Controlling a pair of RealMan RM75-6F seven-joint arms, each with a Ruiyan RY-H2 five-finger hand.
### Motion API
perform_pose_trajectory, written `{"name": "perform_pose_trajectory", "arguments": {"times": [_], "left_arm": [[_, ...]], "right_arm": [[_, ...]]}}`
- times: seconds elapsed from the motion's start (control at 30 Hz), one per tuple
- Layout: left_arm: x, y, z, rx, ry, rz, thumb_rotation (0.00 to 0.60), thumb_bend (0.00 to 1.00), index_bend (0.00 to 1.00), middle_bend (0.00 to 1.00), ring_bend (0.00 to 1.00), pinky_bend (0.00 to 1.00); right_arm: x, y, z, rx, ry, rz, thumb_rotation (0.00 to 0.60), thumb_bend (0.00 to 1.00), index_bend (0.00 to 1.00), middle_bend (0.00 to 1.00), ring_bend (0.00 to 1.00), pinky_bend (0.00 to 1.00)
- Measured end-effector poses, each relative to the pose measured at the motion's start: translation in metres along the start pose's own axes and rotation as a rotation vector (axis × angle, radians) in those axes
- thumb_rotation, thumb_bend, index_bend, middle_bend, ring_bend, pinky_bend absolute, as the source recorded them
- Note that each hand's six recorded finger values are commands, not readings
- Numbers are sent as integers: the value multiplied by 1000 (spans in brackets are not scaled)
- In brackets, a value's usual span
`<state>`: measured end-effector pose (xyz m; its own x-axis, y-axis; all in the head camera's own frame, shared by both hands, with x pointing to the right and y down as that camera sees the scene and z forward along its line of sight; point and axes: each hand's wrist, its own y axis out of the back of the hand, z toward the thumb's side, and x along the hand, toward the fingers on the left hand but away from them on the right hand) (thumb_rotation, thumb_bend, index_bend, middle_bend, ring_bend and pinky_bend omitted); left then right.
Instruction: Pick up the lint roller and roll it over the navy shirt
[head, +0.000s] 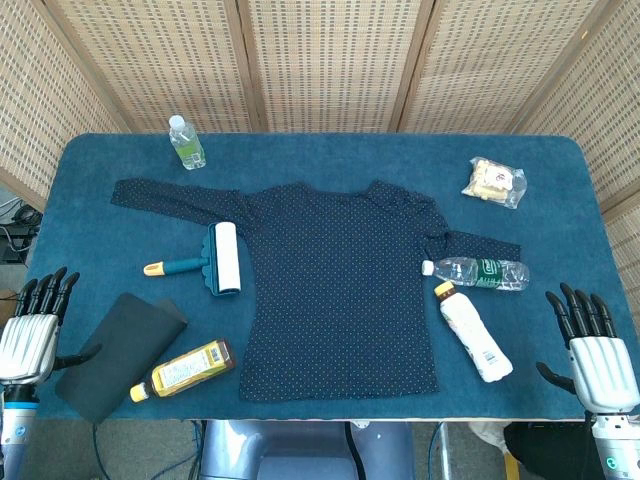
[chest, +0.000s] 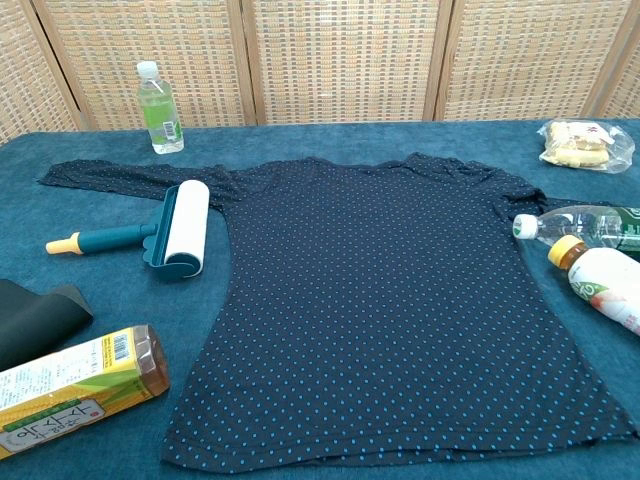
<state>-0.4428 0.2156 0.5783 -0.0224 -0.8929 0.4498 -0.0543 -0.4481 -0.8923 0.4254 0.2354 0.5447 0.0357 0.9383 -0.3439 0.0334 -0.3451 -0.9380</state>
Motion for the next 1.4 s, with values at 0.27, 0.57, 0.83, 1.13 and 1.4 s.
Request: {"name": "perform_pose_trajectory", "arguments": {"times": [0.27, 0.57, 0.83, 1.13, 1.4], "left_arm": [[1, 1, -3, -6, 10, 1, 600, 130, 0, 0, 0, 0], [2, 1, -5, -13, 11, -2, 600, 131, 0, 0, 0, 0], [1, 1, -4, -15, 11, -5, 600, 131, 0, 0, 0, 0], [0, 0, -2, -10, 5, -12, 600, 138, 0, 0, 0, 51], [9, -2, 1, -21, 7, 4, 600, 181, 3, 412, 402, 507]], "right_arm": [[1, -1, 1, 4, 5, 3, 600, 92, 0, 0, 0, 0], [1, -2, 3, 2, 10, 5, 600, 93, 0, 0, 0, 0], [1, -1, 1, 2, 2, -1, 600, 92, 0, 0, 0, 0], [2, 1, 3, 2, 8, -4, 600, 92, 0, 0, 0, 0], [1, 3, -2, -8, -9, -11, 600, 92, 0, 0, 0, 0]]}}
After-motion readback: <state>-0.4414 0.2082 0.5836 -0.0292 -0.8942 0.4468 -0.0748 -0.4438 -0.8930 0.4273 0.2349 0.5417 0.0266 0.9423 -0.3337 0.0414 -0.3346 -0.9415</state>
